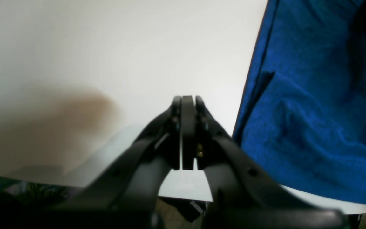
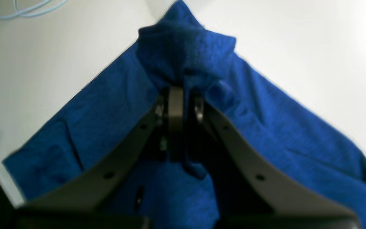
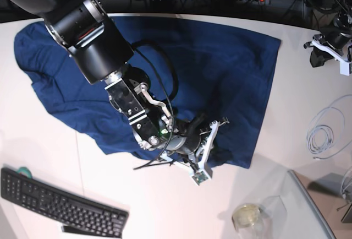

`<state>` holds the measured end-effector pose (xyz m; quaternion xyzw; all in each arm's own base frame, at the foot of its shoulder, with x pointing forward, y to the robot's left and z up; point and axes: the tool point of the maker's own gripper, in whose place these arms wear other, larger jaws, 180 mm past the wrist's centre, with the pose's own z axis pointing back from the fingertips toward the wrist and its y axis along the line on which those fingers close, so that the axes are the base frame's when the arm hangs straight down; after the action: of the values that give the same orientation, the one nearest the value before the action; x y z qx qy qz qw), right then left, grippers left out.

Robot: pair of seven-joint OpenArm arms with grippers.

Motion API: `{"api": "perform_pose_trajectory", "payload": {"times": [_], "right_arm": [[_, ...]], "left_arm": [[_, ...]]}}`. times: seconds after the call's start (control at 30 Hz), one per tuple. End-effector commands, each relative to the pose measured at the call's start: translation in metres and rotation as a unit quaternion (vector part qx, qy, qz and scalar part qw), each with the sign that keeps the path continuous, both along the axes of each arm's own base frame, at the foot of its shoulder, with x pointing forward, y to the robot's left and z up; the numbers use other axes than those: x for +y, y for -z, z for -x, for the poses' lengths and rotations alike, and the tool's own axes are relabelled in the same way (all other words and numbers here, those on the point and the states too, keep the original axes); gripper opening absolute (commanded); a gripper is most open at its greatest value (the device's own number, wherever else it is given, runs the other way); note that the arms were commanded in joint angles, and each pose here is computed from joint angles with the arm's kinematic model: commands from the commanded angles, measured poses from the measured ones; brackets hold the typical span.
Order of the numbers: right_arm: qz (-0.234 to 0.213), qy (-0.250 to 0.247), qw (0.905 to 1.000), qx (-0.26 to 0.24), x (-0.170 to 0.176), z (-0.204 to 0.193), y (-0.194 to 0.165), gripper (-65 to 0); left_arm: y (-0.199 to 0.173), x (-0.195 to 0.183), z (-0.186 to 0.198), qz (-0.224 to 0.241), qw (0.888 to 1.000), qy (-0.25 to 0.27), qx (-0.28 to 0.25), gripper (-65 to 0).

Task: Layout the t-shirt on the table in an organized manner, then fold the t-shirt properly
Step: 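Drag the grasped sleeve with the right gripper across the shirt body, then grasp the shirt corners with both grippers at opposite shoulder ends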

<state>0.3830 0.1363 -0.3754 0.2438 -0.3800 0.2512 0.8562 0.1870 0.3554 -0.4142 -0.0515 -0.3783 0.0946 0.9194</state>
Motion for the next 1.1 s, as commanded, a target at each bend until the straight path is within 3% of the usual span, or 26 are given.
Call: {"api": "perform_pose_trajectory", "payload": {"times": [0.0,0.07,0.2,0.23,0.33,0.43,0.5,0.63,0.77,0.9,1.07], "right_arm": [[-0.037,0.004,0.9990,-0.024,0.012,-0.014,-0.026,-62.0],[-0.061,0.012,0.9980,-0.013,0.014,-0.015,-0.026,-57.8],[-0.074,0.011,0.9971,-0.007,0.017,-0.015,-0.031,-26.7],[-0.074,0.003,0.9971,-0.014,0.021,-0.012,-0.034,-22.8],[-0.066,-0.003,0.9971,-0.038,0.009,-0.016,-0.046,-26.0],[-0.011,0.000,0.9989,-0.045,-0.041,-0.021,-0.041,-31.8],[0.044,0.037,0.9975,-0.042,-0.098,-0.023,-0.028,-34.8],[0.138,0.128,0.9812,-0.039,-0.213,-0.014,-0.006,-30.3],[0.222,0.163,0.9612,-0.015,-0.298,0.014,0.020,-26.7],[0.264,0.180,0.9475,0.008,-0.346,0.035,0.050,-26.7],[0.293,0.199,0.9344,0.037,-0.382,0.055,0.082,-26.9]], "left_arm": [[-0.013,0.007,-0.007,-0.011,1.000,0.003,-0.020,-65.0],[-0.013,0.007,-0.007,-0.011,1.000,0.003,-0.020,-65.0],[-0.014,0.007,-0.009,-0.011,1.000,0.004,-0.021,-65.0],[-0.014,0.006,-0.009,-0.010,1.000,0.005,-0.021,-65.0],[-0.015,0.005,-0.012,-0.011,1.000,0.007,-0.025,-65.0],[-0.029,-0.001,-0.021,-0.023,0.999,0.021,-0.043,-65.0],[-0.042,-0.012,-0.028,-0.030,0.997,0.034,-0.063,-65.0],[-0.053,-0.044,-0.040,-0.020,0.994,0.057,-0.090,-65.0],[-0.035,-0.117,-0.056,0.022,0.986,0.150,-0.066,-65.0],[0.000,-0.159,-0.055,0.069,0.979,0.191,-0.027,-65.0],[0.022,-0.165,-0.048,0.091,0.978,0.189,0.003,-65.0]]}}
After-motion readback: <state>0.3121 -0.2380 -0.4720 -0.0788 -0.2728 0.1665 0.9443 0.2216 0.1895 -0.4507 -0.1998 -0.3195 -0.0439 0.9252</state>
